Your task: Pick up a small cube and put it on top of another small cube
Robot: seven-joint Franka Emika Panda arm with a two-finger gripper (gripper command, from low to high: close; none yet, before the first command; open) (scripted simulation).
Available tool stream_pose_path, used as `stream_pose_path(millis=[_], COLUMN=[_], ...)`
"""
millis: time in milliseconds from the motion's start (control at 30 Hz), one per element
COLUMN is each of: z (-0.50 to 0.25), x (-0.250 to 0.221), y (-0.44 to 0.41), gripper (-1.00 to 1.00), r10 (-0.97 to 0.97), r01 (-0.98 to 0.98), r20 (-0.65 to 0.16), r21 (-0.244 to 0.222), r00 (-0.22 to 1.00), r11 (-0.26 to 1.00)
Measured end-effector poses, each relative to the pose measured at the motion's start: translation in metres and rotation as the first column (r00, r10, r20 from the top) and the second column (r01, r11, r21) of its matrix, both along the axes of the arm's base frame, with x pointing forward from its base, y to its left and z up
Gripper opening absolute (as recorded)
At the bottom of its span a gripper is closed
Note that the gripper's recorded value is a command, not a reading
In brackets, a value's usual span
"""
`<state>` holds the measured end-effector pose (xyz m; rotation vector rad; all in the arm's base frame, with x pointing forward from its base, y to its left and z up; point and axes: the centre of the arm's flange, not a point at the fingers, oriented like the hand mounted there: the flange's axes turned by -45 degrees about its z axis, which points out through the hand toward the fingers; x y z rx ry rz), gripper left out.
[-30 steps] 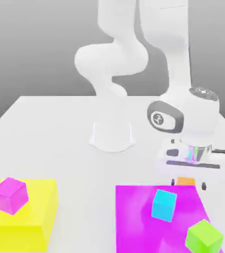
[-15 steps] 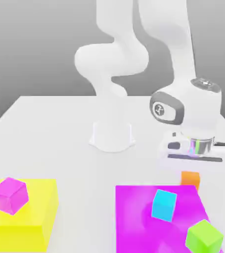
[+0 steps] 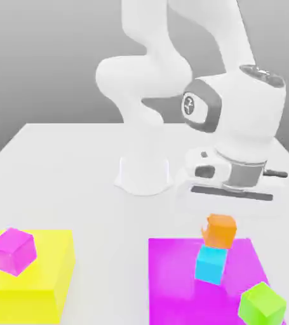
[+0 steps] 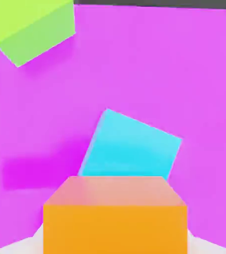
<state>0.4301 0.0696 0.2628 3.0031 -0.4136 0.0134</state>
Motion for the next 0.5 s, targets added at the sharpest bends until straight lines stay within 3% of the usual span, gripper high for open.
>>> stream_pose_path(millis=[100,233,333,367,400,500], z=[0.020,0.055,0.042,0.028,0.018,0.018], x=[0.019,0.005,-0.021,-0.013,-0.002,-0.003], y=[-0.113,-0.261,-0.341,-0.330,-0.312,-0.313], gripper=[-1.00,-1.00,-1.00,-1.00,1.00,1.00], r10=[-0.318,-0.687,-0.839,-0.826,-0.803,-0.803], r01=[0.318,0.684,0.834,0.820,0.797,0.798], r20=[0.009,0.013,0.007,0.007,0.007,0.007], r21=[0.024,0.077,0.109,0.110,0.111,0.111], r00=[0.948,0.727,0.544,0.564,0.596,0.596], r11=[0.948,0.725,0.542,0.561,0.593,0.592])
